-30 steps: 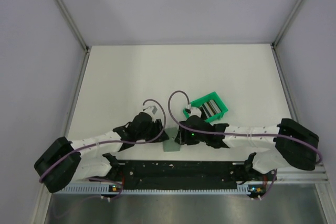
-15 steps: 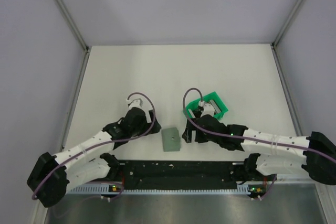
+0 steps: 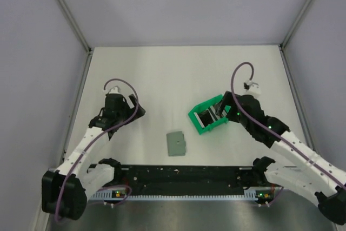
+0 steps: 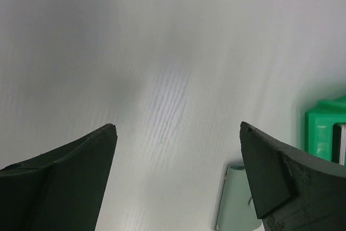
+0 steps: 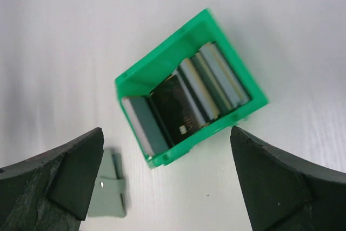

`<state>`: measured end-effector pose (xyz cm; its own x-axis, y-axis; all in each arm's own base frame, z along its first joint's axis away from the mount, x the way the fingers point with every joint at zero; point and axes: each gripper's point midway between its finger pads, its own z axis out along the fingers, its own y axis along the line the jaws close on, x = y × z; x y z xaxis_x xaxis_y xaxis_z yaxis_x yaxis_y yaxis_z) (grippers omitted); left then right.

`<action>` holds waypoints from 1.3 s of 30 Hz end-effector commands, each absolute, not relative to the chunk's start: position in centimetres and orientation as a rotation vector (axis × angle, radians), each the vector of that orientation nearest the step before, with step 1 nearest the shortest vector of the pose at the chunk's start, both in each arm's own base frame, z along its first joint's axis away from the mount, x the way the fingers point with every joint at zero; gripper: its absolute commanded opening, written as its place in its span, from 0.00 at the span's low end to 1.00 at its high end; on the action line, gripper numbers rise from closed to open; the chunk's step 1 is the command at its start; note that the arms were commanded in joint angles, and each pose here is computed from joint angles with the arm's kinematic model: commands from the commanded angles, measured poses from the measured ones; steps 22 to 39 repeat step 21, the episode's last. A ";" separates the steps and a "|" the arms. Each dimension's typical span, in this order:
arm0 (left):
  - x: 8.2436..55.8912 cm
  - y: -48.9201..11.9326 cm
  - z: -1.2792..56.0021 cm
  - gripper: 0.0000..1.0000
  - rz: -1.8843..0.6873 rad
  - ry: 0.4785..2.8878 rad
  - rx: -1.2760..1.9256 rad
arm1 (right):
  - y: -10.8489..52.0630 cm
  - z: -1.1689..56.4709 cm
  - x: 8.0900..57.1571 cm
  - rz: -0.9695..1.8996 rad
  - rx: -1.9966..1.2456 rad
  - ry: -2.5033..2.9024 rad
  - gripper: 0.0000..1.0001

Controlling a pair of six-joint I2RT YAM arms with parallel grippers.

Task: Put the credit cards into the card holder
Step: Reset both arms

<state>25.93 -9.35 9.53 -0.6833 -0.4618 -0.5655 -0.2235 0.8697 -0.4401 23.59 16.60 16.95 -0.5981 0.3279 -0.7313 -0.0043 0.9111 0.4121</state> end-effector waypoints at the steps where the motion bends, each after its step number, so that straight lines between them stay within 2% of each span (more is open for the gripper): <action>1: 27.5 -7.2 11.7 0.98 -0.423 2.295 -0.518 | 10.0 20.2 24.7 0.325 0.367 2.041 0.99; 4: 28.0 -6.3 12.2 0.98 -0.414 2.270 -0.574 | 6.0 20.7 25.0 0.230 0.455 1.986 0.99; 9: 28.0 -4.5 12.8 0.97 -0.300 2.230 -0.630 | 1.5 18.1 24.9 -0.015 0.561 1.970 0.99; 12: 28.2 -3.4 13.5 0.98 -0.241 2.195 -0.657 | -0.2 16.0 25.2 -0.156 0.583 1.963 0.99; 18: 28.6 -4.5 14.3 0.97 -0.317 2.175 -0.638 | -1.9 12.9 26.6 -0.312 0.607 1.935 0.99; 21: 28.5 -4.4 14.3 0.98 -0.308 2.165 -0.633 | -2.9 11.5 27.1 -0.327 0.637 1.949 0.99; 39: 28.5 -4.4 14.3 0.98 -0.308 2.165 -0.633 | -2.9 11.5 27.1 -0.327 0.637 1.949 0.99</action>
